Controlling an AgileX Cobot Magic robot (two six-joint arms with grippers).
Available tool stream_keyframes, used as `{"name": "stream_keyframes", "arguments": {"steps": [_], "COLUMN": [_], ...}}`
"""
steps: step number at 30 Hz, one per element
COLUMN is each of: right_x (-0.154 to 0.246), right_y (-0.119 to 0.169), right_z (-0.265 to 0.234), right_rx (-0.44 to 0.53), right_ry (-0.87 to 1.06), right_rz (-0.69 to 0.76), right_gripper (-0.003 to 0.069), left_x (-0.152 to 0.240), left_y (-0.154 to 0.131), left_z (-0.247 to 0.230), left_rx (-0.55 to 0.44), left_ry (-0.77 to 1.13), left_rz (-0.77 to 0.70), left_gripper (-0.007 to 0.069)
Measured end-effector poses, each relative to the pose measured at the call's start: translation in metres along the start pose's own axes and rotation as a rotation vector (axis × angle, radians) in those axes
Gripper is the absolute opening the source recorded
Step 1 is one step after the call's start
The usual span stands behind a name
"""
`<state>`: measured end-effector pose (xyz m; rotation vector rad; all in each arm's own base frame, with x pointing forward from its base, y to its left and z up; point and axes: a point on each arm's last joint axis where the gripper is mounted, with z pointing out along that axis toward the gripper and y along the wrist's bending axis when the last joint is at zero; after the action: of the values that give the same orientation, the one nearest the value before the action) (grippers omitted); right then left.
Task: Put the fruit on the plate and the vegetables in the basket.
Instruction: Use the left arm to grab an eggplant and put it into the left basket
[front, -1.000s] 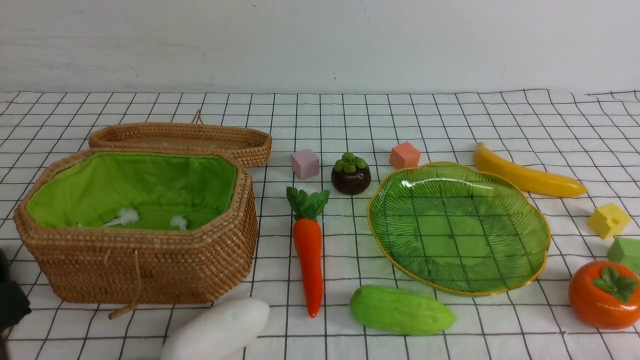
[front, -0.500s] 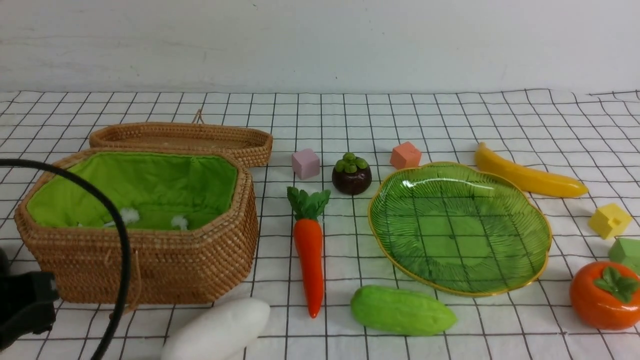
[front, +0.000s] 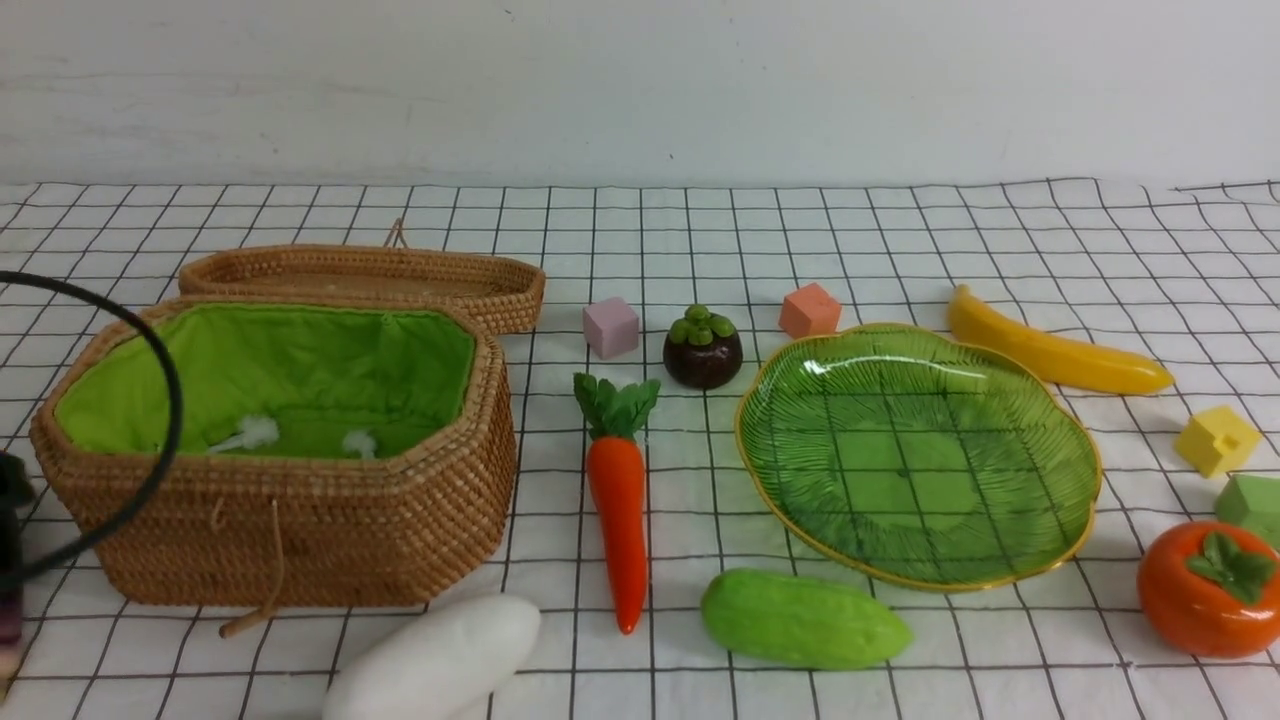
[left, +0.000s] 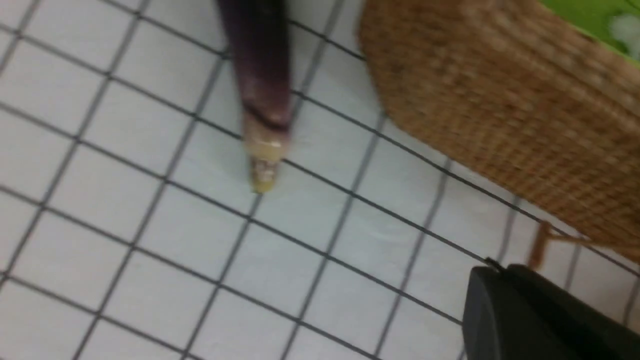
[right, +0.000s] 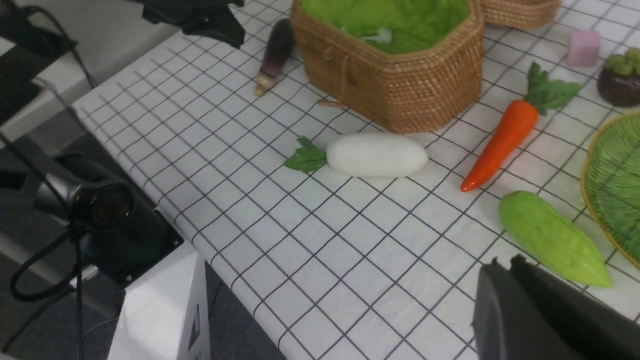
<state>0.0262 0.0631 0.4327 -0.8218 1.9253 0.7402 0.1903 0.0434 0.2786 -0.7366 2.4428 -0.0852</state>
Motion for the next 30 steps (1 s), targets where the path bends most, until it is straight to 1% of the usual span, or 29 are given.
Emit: {"name": "stream_keyframes", "arguments": {"steps": [2,4,7,10,12,15,16,17,19,22,24,26,28,30], "right_x": [0.001,0.002,0.004,0.005,0.005,0.005,0.005,0.006,0.006,0.006,0.006,0.006,0.006,0.006], "right_y": [0.001,0.001,0.0,-0.001,-0.001,-0.001,-0.001,-0.002,-0.002,-0.002,-0.002,-0.002,-0.002,-0.002], "right_z": [0.0,0.0,0.0,0.0,0.0,0.0,0.0,0.0,0.0,0.0,0.0,0.0,0.0,0.0], "right_rx": [-0.029,-0.034,-0.027,-0.02,-0.018,-0.015,-0.014,-0.012,-0.012,-0.012,-0.012,-0.012,-0.012,-0.013], "right_ry": [0.022,0.039,0.056,0.067,0.069,0.073,0.073,0.075,0.075,0.076,0.076,0.076,0.076,0.076], "right_rz": [-0.046,-0.069,-0.089,-0.105,-0.107,-0.108,-0.109,-0.109,-0.11,-0.11,-0.11,-0.11,-0.11,-0.111], "right_gripper": [0.0036,0.0036,0.0036,0.0036,0.0036,0.0036,0.0036,0.0036,0.0036,0.0036,0.0036,0.0036,0.0039,0.0039], "left_x": [-0.005,-0.007,-0.008,-0.011,-0.011,-0.009,-0.01,-0.008,-0.008,-0.008,-0.009,-0.011,-0.013,-0.013], "left_y": [0.013,0.016,0.018,0.022,0.025,0.027,0.027,0.029,0.03,0.031,0.03,0.03,0.03,0.031], "left_z": [0.004,0.009,0.018,0.038,0.054,0.076,0.077,0.091,0.104,0.119,0.126,0.129,0.133,0.137], "left_rx": [-0.041,-0.051,-0.062,-0.114,-0.144,-0.164,-0.164,-0.172,-0.175,-0.172,-0.163,-0.156,-0.152,-0.154], "left_ry": [-0.013,-0.019,-0.019,0.02,0.075,0.135,0.137,0.167,0.187,0.189,0.166,0.146,0.128,0.123], "left_rz": [-0.067,-0.077,-0.069,-0.021,-0.004,0.001,0.002,0.003,0.003,0.005,0.008,0.012,0.025,0.041], "left_gripper": [-0.0013,-0.0013,-0.0013,0.0008,0.0061,0.0183,0.0183,0.025,0.0339,0.0434,0.046,0.0463,0.045,0.0421]}}
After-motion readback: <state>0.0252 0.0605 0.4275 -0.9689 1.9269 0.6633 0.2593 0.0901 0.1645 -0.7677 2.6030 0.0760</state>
